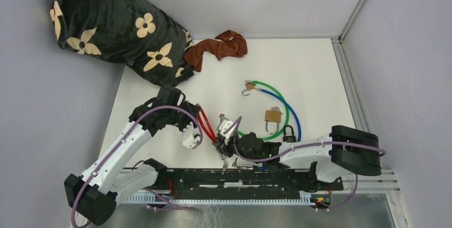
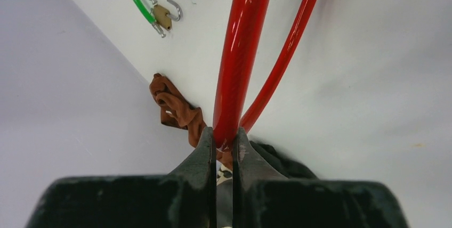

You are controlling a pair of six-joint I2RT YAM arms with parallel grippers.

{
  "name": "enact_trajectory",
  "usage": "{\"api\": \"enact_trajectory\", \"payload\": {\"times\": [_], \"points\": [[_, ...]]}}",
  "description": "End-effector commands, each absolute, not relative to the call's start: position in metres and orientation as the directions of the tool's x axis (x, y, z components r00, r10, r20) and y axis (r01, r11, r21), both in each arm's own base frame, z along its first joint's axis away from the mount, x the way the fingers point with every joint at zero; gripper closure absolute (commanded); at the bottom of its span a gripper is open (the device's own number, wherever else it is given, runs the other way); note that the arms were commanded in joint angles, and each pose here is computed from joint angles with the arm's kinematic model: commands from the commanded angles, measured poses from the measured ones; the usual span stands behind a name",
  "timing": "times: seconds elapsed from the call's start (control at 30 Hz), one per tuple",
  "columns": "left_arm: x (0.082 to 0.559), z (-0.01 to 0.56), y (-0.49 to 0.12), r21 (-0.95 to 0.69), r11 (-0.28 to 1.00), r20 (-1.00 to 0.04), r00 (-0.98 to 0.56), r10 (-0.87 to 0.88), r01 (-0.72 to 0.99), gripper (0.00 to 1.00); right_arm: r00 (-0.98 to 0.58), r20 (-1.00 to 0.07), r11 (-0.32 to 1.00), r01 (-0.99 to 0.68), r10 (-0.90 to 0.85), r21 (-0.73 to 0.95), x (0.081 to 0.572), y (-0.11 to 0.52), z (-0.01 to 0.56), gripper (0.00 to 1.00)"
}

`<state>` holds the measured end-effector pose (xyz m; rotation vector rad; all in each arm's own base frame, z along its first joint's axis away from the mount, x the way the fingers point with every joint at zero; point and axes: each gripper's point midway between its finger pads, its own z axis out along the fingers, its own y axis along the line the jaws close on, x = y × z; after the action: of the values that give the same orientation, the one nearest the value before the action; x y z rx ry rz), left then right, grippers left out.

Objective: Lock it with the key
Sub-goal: Adjust the lock.

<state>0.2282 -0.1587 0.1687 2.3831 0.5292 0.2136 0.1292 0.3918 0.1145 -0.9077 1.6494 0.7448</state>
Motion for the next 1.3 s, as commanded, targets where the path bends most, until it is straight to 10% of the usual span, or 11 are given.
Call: {"api": "enact_trajectory", "payload": {"times": [0.0, 0.4, 0.6, 0.73, 0.9, 1.13, 1.27], "points": [[0.211, 0.162, -0.156, 0.591, -0.685, -0.110, 0.883, 0.456, 0.427, 0.98, -0.090, -0.965, 0.479, -0.877, -0.247, -0.041, 0.154, 0.378, 0.106, 0.65], [0.191, 0.149, -0.154, 0.428, -0.563, -0.331, 0.702, 0.630, 0.707, 0.98, 0.005, -0.970, 0.485, -0.865, -0.244, -0.127, 0.199, 0.383, 0.117, 0.54], [0.182, 0.147, -0.152, 0.351, -0.457, -0.414, 0.573, 0.707, 0.817, 0.98, -0.001, -0.970, 0.478, -0.870, -0.243, -0.119, 0.203, 0.381, 0.114, 0.88], [0.176, 0.155, -0.164, 0.247, -0.215, -0.567, 0.321, 0.759, 0.945, 0.48, 0.032, -0.978, 0.412, -0.904, -0.205, -0.116, 0.200, 0.376, 0.119, 1.00], [0.189, 0.165, -0.174, 0.120, 0.122, -0.748, 0.009, 0.664, 0.985, 0.19, 0.092, -0.981, 0.289, -0.947, -0.172, -0.140, 0.185, 0.370, 0.122, 1.00], [0.226, 0.150, -0.165, 0.149, 0.339, -0.847, -0.057, 0.529, 0.929, 0.10, 0.118, -0.989, 0.085, -0.989, -0.087, -0.125, 0.156, 0.369, 0.132, 1.00], [0.218, 0.135, -0.170, 0.175, 0.285, -0.859, 0.004, 0.512, 0.942, 0.24, 0.120, -0.989, 0.026, -0.992, -0.088, -0.122, 0.149, 0.366, 0.128, 1.00]]}}
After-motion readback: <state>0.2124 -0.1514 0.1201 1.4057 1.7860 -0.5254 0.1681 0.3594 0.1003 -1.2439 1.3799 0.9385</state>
